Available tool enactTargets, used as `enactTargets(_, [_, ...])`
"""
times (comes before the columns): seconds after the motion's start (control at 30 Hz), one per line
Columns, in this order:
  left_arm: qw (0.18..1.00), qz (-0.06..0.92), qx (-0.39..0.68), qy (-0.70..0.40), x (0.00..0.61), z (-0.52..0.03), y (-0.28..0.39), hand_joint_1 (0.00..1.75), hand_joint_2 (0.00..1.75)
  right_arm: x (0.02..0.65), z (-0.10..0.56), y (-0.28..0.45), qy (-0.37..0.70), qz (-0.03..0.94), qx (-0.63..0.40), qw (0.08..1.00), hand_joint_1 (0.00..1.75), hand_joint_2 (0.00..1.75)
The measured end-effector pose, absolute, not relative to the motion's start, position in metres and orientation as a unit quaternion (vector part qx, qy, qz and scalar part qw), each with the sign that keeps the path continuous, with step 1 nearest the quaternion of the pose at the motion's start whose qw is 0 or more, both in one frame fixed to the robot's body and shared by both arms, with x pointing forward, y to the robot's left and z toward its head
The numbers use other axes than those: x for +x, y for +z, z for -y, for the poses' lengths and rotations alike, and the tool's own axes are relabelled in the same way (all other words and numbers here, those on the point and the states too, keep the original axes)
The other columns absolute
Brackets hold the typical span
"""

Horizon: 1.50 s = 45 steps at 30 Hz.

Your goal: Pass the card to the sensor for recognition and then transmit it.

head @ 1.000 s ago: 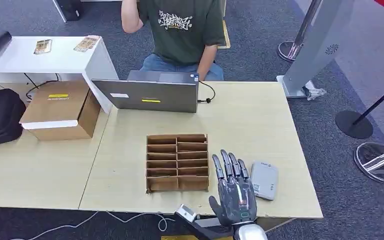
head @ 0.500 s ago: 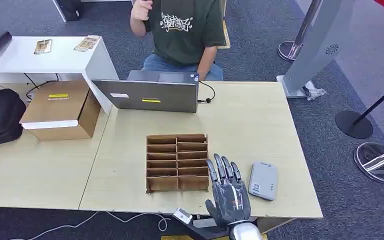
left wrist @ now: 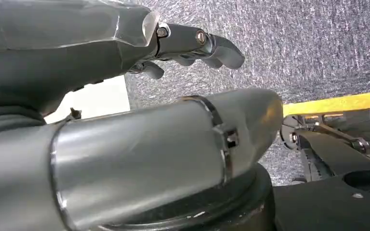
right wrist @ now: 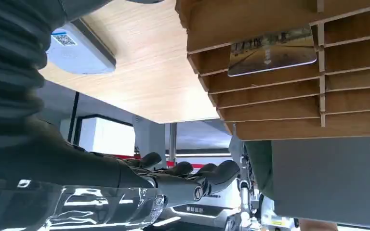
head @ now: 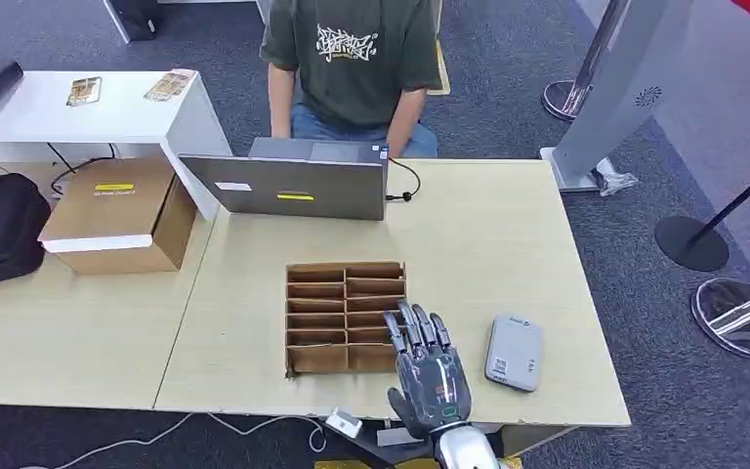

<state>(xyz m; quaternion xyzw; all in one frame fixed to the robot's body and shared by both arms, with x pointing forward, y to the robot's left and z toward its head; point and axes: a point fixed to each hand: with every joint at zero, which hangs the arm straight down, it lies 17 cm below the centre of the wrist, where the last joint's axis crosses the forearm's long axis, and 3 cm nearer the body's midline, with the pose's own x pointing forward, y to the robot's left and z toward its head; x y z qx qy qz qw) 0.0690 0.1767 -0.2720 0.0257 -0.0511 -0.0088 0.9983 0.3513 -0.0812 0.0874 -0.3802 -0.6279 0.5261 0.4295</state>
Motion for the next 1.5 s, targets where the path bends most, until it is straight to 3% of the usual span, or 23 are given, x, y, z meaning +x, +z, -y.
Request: enactTargets(1.5, [0.998,0.054,0.017,-0.011,0.073,-0.171,-0.271,0.00,0.00,0.394,0.025,0.085,0.540,0.650,-0.353,0.401,0.00,1.75])
